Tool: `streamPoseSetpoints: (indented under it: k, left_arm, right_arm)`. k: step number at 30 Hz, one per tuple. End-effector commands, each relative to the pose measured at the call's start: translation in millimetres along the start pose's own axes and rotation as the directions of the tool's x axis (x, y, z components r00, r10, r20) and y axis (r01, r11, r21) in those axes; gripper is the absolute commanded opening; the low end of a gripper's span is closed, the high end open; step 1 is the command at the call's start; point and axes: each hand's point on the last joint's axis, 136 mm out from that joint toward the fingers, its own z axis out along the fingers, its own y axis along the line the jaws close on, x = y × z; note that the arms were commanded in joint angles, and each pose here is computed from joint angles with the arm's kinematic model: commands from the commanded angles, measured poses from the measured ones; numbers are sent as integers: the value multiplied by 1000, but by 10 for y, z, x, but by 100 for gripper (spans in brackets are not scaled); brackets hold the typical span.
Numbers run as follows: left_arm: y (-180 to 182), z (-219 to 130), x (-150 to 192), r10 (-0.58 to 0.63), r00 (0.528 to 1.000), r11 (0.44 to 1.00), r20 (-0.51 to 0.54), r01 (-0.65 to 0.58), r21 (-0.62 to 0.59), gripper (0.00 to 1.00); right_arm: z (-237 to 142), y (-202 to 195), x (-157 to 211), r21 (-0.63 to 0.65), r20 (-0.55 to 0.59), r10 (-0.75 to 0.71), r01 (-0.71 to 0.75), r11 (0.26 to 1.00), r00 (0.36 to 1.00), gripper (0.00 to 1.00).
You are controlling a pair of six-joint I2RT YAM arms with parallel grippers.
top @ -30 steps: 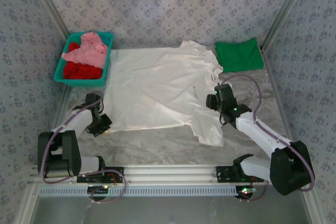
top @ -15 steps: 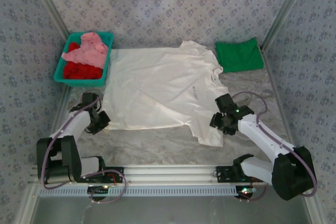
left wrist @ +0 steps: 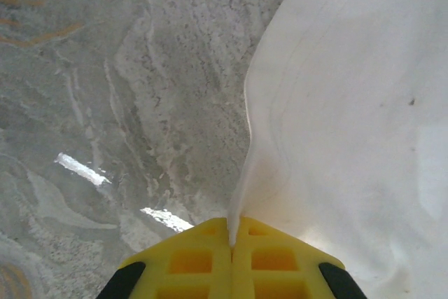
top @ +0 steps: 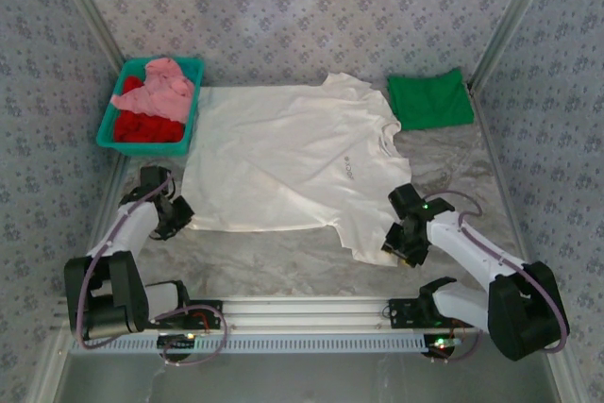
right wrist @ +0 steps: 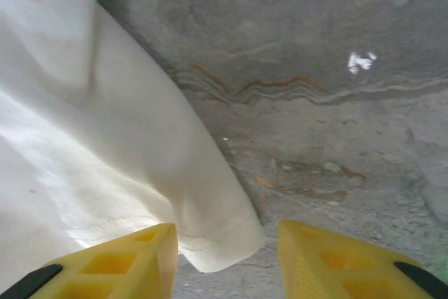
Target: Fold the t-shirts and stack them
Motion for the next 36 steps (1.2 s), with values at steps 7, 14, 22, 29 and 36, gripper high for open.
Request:
streamPoseSetpoints:
  k: [7, 14, 22, 29, 36]
  left_arm:
    - [-29, -58, -12, 10, 1000, 999, 18, -11, 32, 0]
    - [-36, -83, -12, 2, 1000, 999, 26, -3, 43, 0]
    - [-45, -180, -14, -31, 999, 996, 10, 30, 82, 0]
    - [-138, -323, -29, -63, 998, 989, 10, 61, 134, 0]
    - [-171, -500, 31, -102, 995, 979, 23, 96, 181, 0]
  right_arm:
    - [189, -25, 192, 12, -63, 58, -58, 998, 996, 40]
    - [159, 71, 98, -5, -35, 16, -16, 1000, 999, 8]
    - [-127, 152, -112, -20, 73, -24, 25, 999, 997, 0]
    - [-429, 123, -233, -70, 152, 7, 4, 998, 988, 0]
    - [-736, 99, -268, -156, 222, 49, -14, 988, 974, 0]
